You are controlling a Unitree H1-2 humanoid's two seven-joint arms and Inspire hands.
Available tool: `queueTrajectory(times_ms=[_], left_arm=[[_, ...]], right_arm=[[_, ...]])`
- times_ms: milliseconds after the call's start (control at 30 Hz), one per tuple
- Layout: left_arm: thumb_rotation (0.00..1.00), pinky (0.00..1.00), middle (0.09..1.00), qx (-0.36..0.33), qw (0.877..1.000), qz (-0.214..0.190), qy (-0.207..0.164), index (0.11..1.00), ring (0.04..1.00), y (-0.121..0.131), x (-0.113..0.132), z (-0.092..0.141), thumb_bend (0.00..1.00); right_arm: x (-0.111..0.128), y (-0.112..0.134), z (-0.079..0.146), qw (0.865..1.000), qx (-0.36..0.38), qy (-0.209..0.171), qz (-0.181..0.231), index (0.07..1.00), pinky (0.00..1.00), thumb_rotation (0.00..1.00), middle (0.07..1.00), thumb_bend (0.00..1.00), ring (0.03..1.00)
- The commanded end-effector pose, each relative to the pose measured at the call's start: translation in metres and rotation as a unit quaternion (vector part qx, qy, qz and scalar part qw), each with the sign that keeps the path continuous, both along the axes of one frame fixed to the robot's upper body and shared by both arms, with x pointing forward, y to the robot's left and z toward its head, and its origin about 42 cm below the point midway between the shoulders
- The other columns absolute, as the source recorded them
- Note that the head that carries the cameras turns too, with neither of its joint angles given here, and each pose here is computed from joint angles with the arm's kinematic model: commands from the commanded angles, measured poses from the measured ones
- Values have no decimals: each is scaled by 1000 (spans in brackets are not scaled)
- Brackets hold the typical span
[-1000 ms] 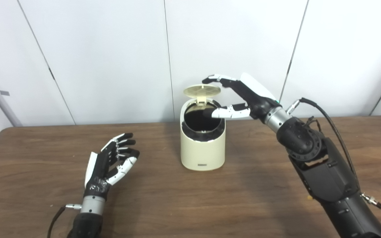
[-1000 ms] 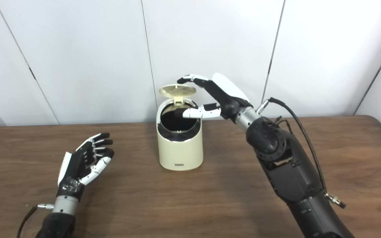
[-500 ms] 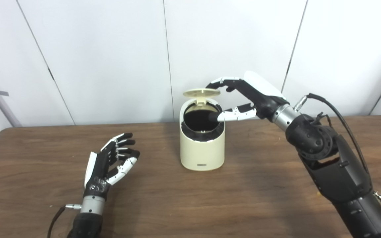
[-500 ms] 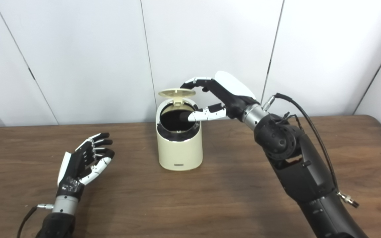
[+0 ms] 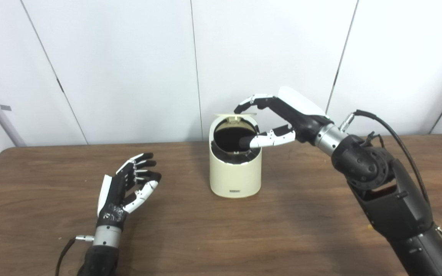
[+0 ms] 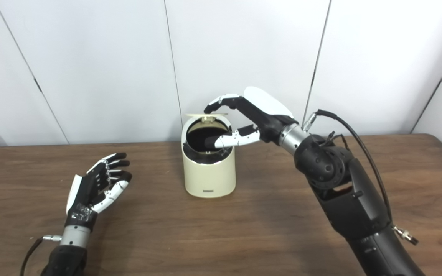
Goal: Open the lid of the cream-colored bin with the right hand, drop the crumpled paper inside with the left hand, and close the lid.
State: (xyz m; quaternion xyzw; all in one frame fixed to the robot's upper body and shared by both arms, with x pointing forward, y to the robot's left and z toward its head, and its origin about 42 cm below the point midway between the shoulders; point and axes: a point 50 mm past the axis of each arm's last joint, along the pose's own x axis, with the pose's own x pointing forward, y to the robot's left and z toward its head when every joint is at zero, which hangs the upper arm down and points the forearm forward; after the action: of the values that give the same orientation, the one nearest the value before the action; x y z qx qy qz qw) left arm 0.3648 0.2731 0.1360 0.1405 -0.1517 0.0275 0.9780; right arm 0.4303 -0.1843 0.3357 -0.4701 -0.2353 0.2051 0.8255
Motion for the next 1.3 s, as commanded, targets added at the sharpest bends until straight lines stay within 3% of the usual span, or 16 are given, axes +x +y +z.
queueTrajectory(times_ms=[0, 367, 1267], left_arm=[[401, 524, 728, 9, 999, 2, -44, 781, 635, -3, 12, 21, 599], [392, 528, 727, 1, 999, 0, -49, 783, 637, -7, 13, 26, 603], [423, 519, 723, 16, 999, 7, -46, 779, 632, -5, 8, 29, 615]], right_arm=[[0, 1, 18, 999, -5, -33, 9, 726, 799, 634, 781, 653, 884], [-3, 2, 4, 999, -32, -20, 20, 720, 790, 619, 769, 654, 876], [-4, -1, -4, 998, -59, -8, 24, 693, 802, 625, 783, 646, 881]])
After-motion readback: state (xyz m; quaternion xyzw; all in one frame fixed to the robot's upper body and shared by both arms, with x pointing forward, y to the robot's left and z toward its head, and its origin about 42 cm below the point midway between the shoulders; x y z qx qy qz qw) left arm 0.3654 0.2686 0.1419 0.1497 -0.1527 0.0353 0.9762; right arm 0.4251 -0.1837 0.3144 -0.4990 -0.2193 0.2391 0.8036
